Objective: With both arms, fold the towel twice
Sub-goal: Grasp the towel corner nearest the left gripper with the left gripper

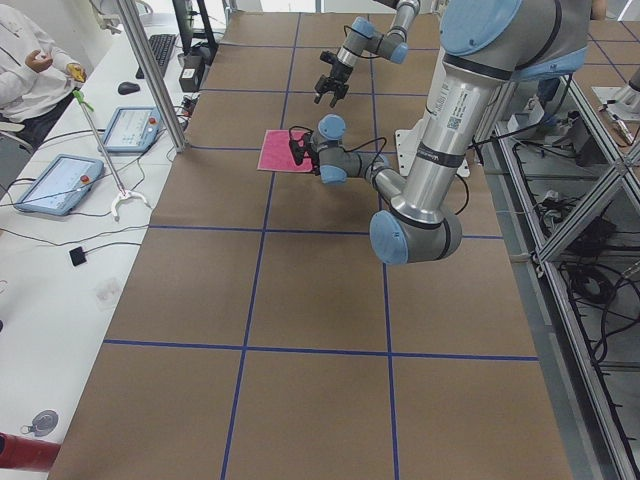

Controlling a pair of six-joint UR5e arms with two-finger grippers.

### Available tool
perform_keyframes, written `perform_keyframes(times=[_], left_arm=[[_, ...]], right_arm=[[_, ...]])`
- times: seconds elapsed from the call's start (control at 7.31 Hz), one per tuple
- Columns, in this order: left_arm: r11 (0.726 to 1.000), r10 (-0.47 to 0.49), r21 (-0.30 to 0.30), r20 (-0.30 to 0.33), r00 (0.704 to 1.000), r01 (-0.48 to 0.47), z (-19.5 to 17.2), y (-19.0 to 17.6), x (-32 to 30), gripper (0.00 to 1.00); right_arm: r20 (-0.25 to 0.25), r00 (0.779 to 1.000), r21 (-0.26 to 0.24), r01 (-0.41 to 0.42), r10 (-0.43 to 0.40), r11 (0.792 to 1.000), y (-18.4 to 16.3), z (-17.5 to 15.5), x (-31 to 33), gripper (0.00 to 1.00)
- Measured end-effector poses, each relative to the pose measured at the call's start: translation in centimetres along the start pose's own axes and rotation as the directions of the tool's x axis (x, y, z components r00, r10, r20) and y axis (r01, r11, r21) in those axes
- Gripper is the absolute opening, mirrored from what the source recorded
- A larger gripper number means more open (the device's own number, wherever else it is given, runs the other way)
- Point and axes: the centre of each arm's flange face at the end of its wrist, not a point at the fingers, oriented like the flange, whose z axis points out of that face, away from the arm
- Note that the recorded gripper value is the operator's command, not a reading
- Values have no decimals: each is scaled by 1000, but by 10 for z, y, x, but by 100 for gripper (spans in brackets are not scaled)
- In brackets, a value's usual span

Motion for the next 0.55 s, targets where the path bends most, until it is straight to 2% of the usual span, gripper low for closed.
perform_keyframes(times=[0.55], left_arm=[[1000,0,-5,15,1000,0,10,4,-5,90]], right_arm=[[-9,1000,4,8,-8,1000,-4,-1,5,97]])
